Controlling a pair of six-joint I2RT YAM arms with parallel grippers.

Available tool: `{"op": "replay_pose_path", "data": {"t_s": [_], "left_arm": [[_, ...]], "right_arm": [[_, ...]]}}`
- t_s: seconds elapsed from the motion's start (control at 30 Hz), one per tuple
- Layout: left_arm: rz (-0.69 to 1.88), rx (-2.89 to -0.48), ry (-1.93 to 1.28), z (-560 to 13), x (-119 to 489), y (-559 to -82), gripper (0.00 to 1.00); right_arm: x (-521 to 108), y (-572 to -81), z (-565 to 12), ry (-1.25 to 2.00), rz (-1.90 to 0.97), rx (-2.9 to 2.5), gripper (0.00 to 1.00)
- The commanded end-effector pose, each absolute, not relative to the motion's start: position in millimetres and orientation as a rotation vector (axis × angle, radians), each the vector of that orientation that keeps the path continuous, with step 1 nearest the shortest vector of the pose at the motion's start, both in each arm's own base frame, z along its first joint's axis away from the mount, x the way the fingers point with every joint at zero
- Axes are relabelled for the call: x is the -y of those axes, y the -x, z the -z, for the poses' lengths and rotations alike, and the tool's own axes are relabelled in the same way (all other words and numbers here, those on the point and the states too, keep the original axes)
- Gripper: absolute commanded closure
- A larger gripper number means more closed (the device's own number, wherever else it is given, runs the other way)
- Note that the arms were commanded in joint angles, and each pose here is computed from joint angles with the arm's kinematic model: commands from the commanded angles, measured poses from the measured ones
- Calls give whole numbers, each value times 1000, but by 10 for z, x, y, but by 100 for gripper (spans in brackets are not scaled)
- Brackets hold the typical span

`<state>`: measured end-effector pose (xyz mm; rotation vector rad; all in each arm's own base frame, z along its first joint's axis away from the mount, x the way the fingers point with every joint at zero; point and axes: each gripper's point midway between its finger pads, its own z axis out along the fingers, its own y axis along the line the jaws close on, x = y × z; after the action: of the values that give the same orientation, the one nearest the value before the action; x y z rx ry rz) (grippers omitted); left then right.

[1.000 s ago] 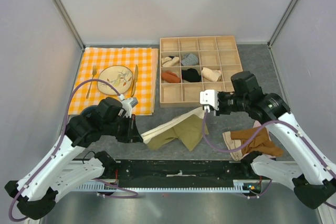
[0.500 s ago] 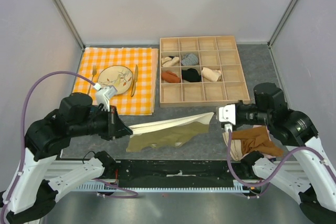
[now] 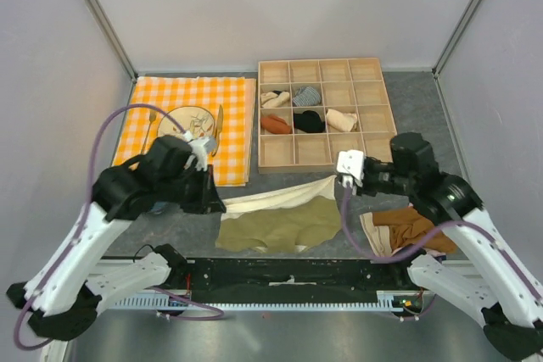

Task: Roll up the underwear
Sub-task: Flatten out the underwear at the corner of the board.

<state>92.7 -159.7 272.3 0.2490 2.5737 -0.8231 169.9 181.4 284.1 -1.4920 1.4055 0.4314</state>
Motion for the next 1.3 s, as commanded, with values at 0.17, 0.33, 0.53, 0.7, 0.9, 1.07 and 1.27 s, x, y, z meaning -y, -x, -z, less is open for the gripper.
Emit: {"op": "replay_pose_path", "data": {"t_s": [0.17, 0.33, 0.53, 0.7, 0.9, 1.07, 1.27], "left_arm": [[514, -2547, -78, -1756, 1474, -2639, 98], [482, -2595, -29, -1313, 1519, -3140, 98], [447, -2676, -28, -1074, 1536, -3376, 86], [411, -2617, 31, -1293, 1443, -3658, 66], [427, -2529, 47, -1707, 1373, -3878, 55], [477, -2458, -15, -2032, 1383, -3770, 55], [570, -2370, -32, -2262, 1357, -3208, 55]], "right_arm": [[-1770, -2888, -1970, 1227, -168, -1711, 100], [-1855, -3153, -1580, 1235, -173, -1776, 100], [-1909, -3369, -1439, 1207, -156, -1842, 92], [-1865, -3611, -1598, 1107, -99, -1872, 76], [-1899, -3681, -1900, 1060, -117, -1836, 68], [-2217, -3139, -2024, 1361, -395, -1666, 67], [-2246, -2024, -1407, 1935, -768, -1422, 54]]}}
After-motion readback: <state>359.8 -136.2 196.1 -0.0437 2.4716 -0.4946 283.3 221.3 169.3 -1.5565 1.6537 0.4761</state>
